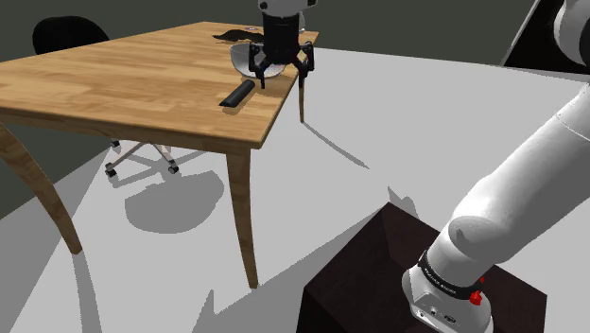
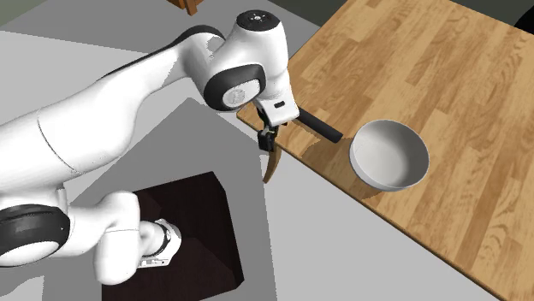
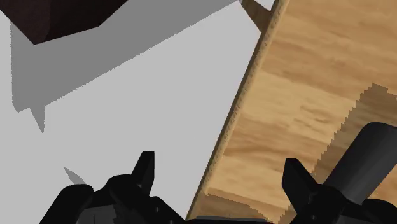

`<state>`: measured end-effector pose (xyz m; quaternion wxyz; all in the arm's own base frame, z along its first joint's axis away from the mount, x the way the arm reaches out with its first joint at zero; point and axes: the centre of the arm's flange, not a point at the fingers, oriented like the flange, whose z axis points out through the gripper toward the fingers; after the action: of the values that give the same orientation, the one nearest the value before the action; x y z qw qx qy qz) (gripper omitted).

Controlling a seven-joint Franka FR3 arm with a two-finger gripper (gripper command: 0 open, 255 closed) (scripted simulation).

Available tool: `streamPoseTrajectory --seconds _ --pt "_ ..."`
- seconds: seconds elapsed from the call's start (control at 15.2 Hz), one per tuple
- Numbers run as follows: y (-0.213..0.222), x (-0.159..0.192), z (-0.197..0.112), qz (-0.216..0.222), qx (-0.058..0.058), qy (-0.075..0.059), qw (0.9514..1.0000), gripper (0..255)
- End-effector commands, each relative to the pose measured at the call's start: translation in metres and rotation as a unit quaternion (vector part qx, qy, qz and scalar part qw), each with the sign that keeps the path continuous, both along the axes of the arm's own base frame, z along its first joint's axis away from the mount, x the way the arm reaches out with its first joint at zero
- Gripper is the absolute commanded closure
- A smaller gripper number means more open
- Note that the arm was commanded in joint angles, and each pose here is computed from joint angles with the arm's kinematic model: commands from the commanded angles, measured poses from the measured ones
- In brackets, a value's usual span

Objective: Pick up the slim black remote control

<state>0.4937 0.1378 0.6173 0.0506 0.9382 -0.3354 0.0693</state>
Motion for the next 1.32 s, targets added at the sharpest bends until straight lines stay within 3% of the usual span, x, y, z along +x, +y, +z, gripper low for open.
streamPoseTrajectory --seconds 0.0,0.59,1.19,1.25 --pt "0.01 0.029 -0.003 -0.026 -0.003 -0.006 0.9997 0" --pt "0.042 0.139 -0.006 -0.126 -0.017 -0.027 0.9916 0" --pt "0.042 0.139 -0.046 -0.126 -0.017 -0.027 0.9916 0" --pt "0.042 0.139 -0.046 -0.126 -0.017 -0.027 0.9916 255"
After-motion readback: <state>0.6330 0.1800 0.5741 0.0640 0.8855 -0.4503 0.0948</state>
